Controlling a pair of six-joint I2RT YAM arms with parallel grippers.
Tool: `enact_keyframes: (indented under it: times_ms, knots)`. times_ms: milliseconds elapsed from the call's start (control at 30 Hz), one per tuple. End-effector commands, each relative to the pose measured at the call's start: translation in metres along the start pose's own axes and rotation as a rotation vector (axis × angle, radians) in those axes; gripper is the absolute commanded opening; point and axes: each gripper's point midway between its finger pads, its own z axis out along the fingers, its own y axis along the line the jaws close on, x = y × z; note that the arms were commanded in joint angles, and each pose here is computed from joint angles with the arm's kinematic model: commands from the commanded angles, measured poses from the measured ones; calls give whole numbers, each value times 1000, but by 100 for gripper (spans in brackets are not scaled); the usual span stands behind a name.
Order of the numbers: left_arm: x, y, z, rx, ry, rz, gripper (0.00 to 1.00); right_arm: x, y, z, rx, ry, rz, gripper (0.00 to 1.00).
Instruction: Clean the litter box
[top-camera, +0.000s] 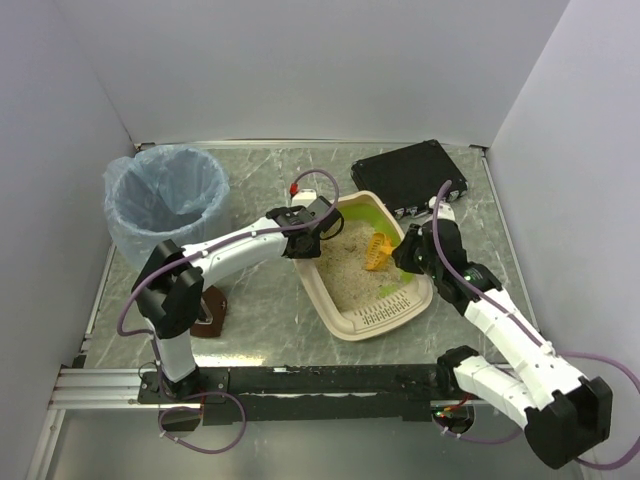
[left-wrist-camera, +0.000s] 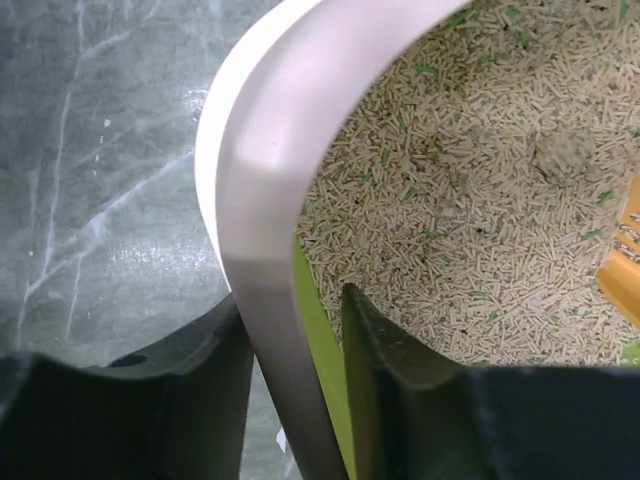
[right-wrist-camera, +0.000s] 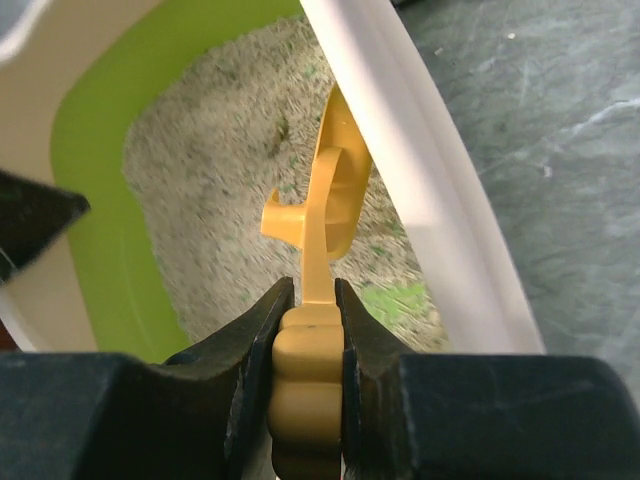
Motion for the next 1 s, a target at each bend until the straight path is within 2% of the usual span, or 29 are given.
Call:
enact_keyframes:
  times_ms: [0, 100, 133, 233, 367, 467, 567, 767, 967]
  knots:
    - [-6, -28, 2, 89, -7, -24, 36, -10, 7, 14, 39, -73, 156, 0]
    - [-9, -30, 0, 93, -14, -18, 22, -7, 11, 27, 25, -90, 247, 0]
    - [-12, -32, -1, 101, -18, -14, 14, -11, 16, 31, 4, -120, 277, 0]
    - [-15, -35, -2, 106, -23, -13, 1, 7, 24, 43, -56, -71, 349, 0]
    - [-23, -38, -4, 110, -40, -22, 1, 19, 51, 53, -201, -3, 374, 0]
    - [-32, -36, -6, 85, -66, -38, 1, 42, 60, 58, -256, 91, 384, 0]
    - [-39, -39, -9, 88, -87, -45, 1, 55, 68, 65, -328, 124, 412, 0]
    - [-66, -36, -26, 91, -183, -74, 1, 55, 83, 70, -450, 101, 468, 0]
    - [-99, -20, -38, -4, -304, -98, 1, 59, 83, 65, -501, 72, 465, 0]
